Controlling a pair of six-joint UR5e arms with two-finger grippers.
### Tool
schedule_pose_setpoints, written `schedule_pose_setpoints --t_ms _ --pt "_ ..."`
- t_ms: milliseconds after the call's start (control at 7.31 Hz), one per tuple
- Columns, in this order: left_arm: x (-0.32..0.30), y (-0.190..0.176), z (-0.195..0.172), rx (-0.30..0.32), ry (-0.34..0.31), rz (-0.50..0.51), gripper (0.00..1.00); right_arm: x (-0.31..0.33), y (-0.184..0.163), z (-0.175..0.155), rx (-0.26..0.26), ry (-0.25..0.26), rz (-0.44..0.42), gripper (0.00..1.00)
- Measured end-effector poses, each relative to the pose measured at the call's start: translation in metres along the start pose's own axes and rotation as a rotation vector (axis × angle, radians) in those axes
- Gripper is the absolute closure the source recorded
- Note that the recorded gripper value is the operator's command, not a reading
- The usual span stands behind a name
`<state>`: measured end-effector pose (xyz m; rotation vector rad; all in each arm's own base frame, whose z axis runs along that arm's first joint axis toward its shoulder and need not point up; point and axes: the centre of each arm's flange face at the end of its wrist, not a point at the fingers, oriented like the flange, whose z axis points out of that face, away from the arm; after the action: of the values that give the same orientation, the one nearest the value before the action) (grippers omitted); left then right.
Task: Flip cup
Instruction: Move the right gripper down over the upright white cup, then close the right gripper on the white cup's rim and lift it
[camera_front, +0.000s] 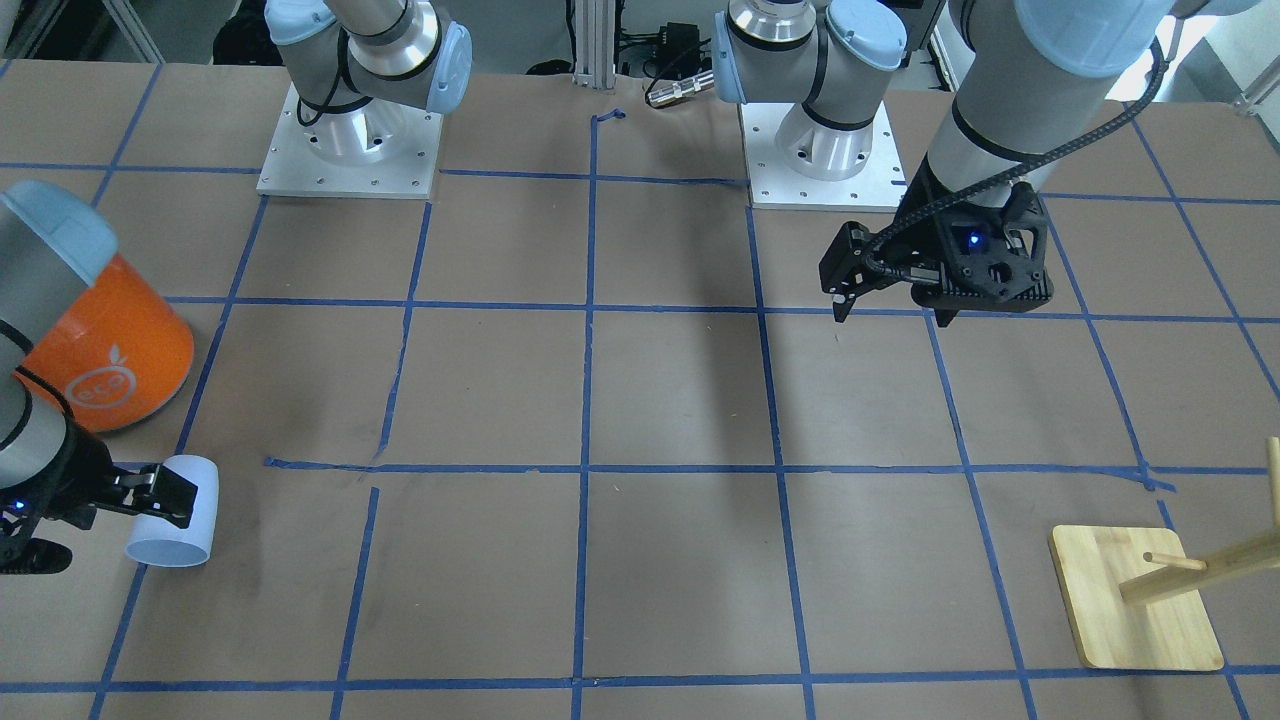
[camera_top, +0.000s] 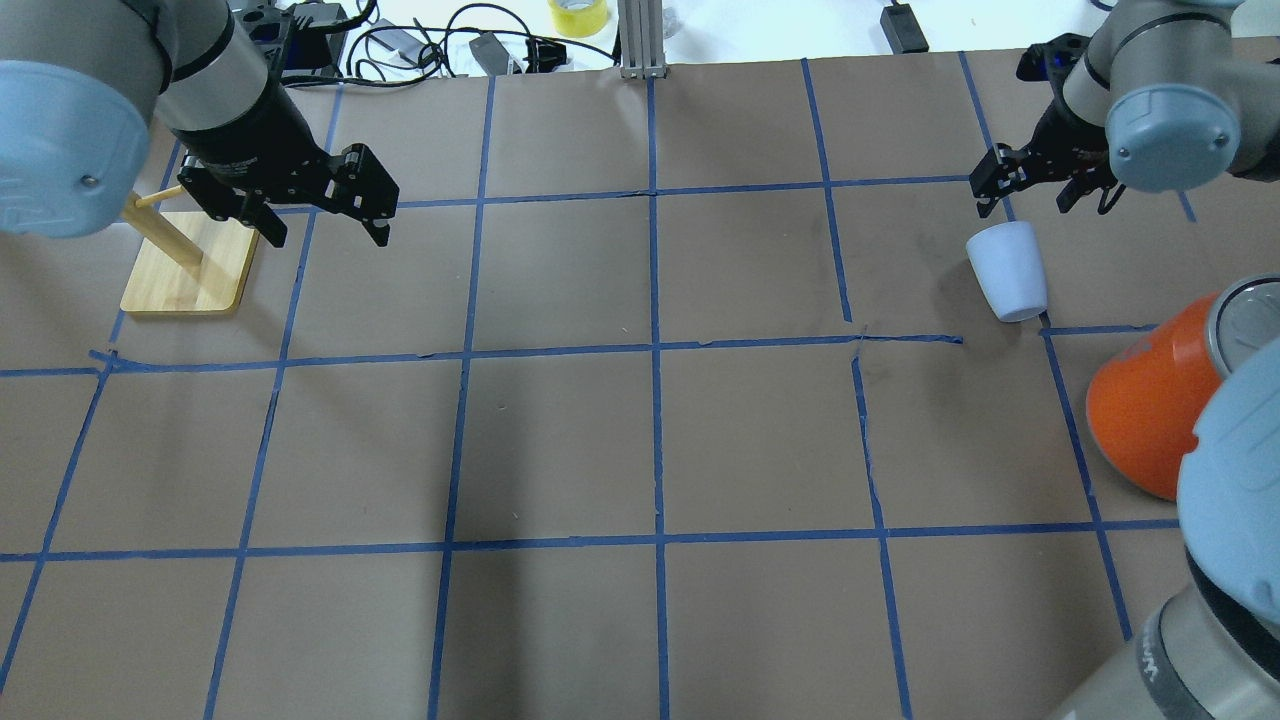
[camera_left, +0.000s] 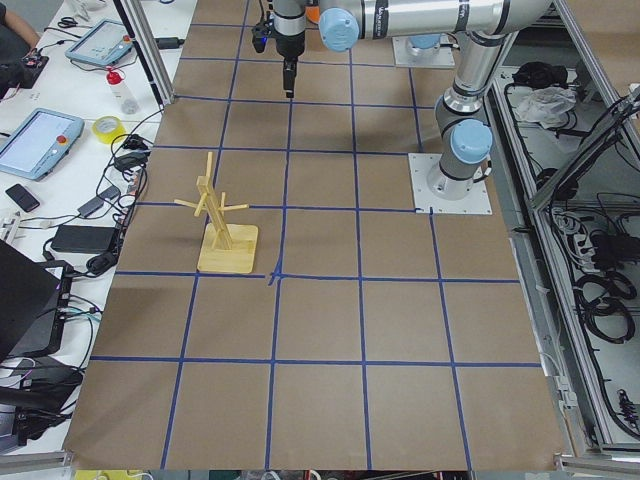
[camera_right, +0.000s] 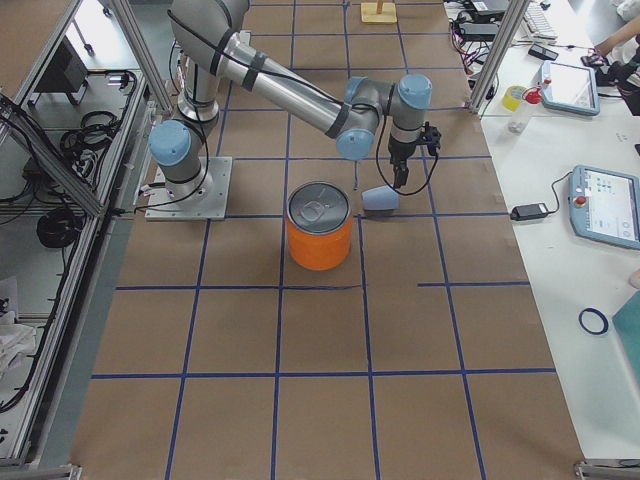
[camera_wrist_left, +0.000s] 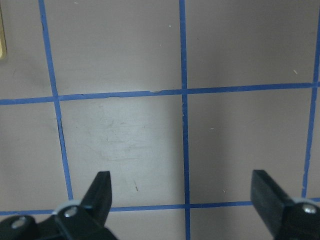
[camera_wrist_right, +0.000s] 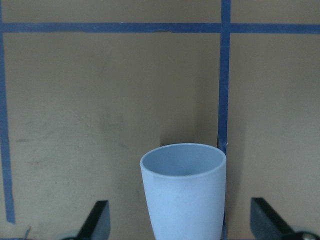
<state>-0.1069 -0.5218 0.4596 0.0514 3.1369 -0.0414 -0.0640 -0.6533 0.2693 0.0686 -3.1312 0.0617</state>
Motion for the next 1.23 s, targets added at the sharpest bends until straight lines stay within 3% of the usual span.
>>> schedule_pose_setpoints --t_ms 274,684,1231 --pt "0.0 0.0 0.0 0.0 0.0 0.0 0.0 0.014 0.0 0.028 -0.012 -0.019 -0.067 0.0" --pt "0.0 0.0 0.0 0.001 0.0 0.0 0.0 0.01 0.006 0.043 -0.014 -0.074 -0.089 0.0" --pt "0.0 0.0 0.0 0.001 0.0 0.0 0.0 0.01 0.008 0.059 -0.01 -0.062 -0.084 0.0"
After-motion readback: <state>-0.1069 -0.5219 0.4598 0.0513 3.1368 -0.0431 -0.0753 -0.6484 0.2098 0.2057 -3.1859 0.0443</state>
